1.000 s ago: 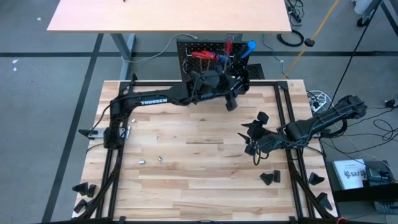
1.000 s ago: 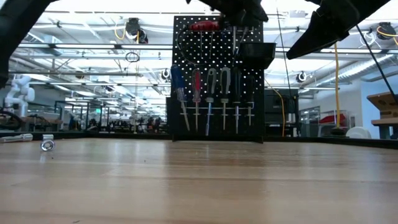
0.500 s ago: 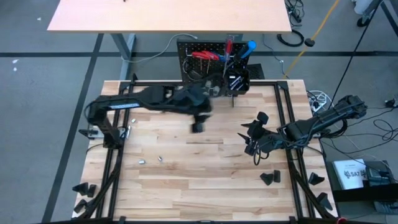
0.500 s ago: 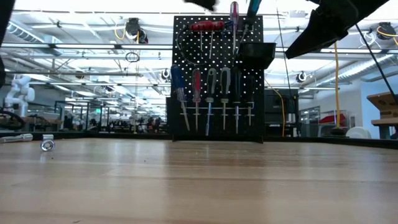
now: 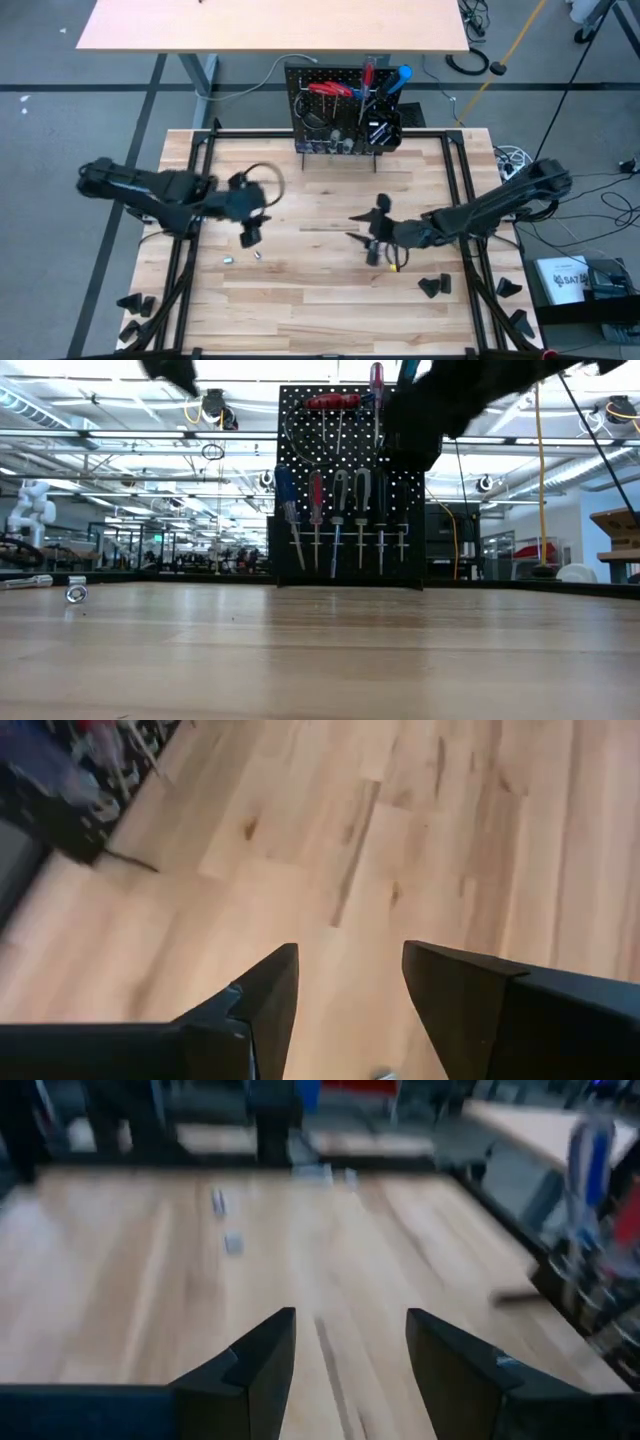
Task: Hang tools onto peg board
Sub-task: Put the silver socket into the black bin on the peg board
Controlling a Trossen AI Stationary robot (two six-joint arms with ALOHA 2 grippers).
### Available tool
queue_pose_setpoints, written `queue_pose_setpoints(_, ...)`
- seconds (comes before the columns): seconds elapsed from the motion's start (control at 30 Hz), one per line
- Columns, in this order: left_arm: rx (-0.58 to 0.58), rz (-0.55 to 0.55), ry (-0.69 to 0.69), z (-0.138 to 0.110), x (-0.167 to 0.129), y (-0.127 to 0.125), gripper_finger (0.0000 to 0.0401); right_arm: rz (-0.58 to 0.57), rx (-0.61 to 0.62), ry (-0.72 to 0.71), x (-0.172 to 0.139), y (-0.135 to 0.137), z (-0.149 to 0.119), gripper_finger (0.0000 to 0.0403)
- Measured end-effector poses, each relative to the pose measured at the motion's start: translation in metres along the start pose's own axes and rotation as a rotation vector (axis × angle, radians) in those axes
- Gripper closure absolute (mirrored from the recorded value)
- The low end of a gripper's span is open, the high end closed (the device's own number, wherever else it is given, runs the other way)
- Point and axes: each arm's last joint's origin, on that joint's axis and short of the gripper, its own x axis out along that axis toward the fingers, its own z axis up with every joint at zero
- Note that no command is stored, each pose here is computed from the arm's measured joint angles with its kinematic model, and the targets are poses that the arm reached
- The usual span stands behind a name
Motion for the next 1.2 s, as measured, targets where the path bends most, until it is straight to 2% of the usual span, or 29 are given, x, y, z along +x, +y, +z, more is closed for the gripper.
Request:
queue_pose_setpoints(0.13, -0.092, -0.012, -0.098, -0.045, 0.01, 0.002, 0.0212, 0.009, 0.091, -0.134, 0.032, 0.008, -0.004, 0.022)
queue_pose_setpoints(0.27, -0.179, -0.029, -0.153, -0.078, 0.024, 0.006, 0.0212, 0.189, 0.146, -0.163, 0.069, 0.012, -0.02, 0.022)
queue_pose_setpoints(0.33, -0.213, -0.045, -0.12, -0.093, 0.032, 0.008, 0.0212, 0.227, 0.186, -0.143, 0.092, 0.015, -0.028, 0.022)
queue_pose_setpoints(0.43, -0.232, -0.088, -0.028, -0.111, 0.043, 0.009, 0.0212, 0.196, 0.204, -0.103, 0.129, 0.02, -0.035, 0.022)
queue_pose_setpoints(0.63, -0.225, -0.184, 0.094, -0.124, 0.047, 0.005, 0.0212, 0.169, 0.178, -0.067, 0.205, 0.042, -0.033, 0.022)
queue_pose_setpoints(0.8, -0.216, -0.134, 0.167, -0.134, 0.045, 0.006, 0.0212, 0.149, 0.116, 0.024, 0.253, 0.06, -0.029, 0.022)
queue_pose_setpoints(1.0, -0.209, -0.106, 0.143, -0.134, 0.045, 0.006, 0.0212, 0.145, 0.072, 0.074, 0.286, 0.077, -0.031, 0.022)
queue_pose_setpoints(1.2, -0.206, -0.104, 0.142, -0.134, 0.045, 0.006, 0.0212, 0.191, 0.039, 0.064, 0.298, 0.094, -0.036, 0.022)
